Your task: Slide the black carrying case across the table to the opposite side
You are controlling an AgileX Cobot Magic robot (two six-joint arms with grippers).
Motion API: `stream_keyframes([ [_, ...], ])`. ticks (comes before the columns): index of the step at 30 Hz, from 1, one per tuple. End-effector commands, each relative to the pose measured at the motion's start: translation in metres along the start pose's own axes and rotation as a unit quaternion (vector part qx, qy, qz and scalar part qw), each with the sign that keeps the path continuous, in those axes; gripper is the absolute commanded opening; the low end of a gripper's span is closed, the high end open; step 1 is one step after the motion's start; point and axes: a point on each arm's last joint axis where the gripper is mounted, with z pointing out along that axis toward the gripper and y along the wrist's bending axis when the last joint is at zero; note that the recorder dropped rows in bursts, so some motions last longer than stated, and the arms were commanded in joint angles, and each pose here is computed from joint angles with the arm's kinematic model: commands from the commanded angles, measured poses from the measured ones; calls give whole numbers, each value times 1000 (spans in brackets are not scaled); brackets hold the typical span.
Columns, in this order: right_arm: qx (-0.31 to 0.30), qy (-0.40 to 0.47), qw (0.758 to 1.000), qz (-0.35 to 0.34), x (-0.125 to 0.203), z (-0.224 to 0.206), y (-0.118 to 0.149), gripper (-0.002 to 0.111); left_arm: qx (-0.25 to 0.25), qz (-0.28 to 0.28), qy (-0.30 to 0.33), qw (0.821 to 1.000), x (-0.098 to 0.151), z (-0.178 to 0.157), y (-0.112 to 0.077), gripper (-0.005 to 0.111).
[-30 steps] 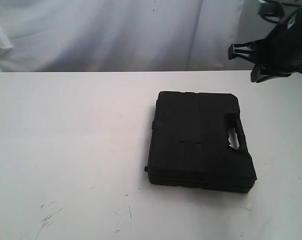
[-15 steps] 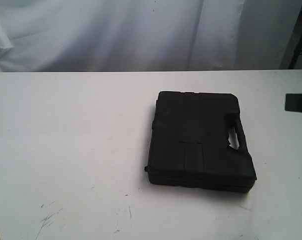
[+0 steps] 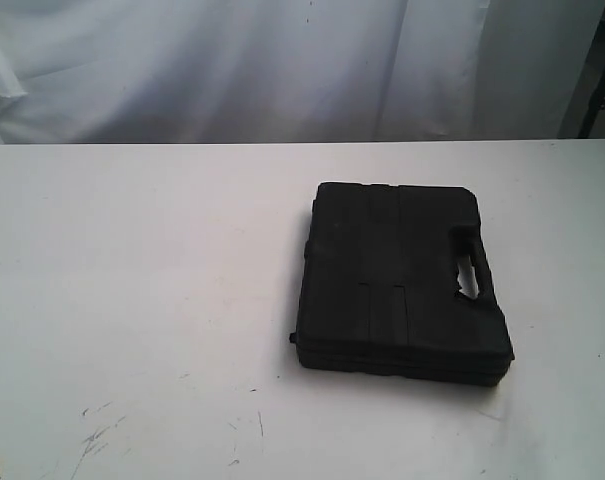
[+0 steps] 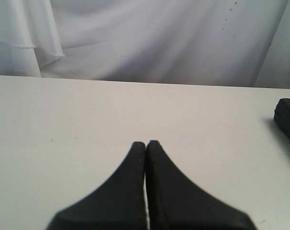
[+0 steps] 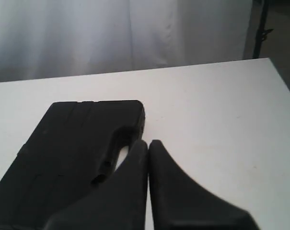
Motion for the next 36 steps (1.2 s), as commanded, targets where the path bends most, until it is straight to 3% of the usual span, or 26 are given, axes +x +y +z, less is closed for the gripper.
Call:
stream_keyframes([
  [1, 27, -43, 999, -4, 35, -20, -10, 0, 0, 0, 1, 1000, 1, 0, 0, 0],
  [22, 12, -66, 998, -12, 124, -5, -17, 0, 0, 0, 1, 1000, 1, 0, 0, 0],
  [36, 7, -63, 998, -18, 126, -4, -16, 0, 0, 0, 1, 1000, 1, 0, 0, 0],
])
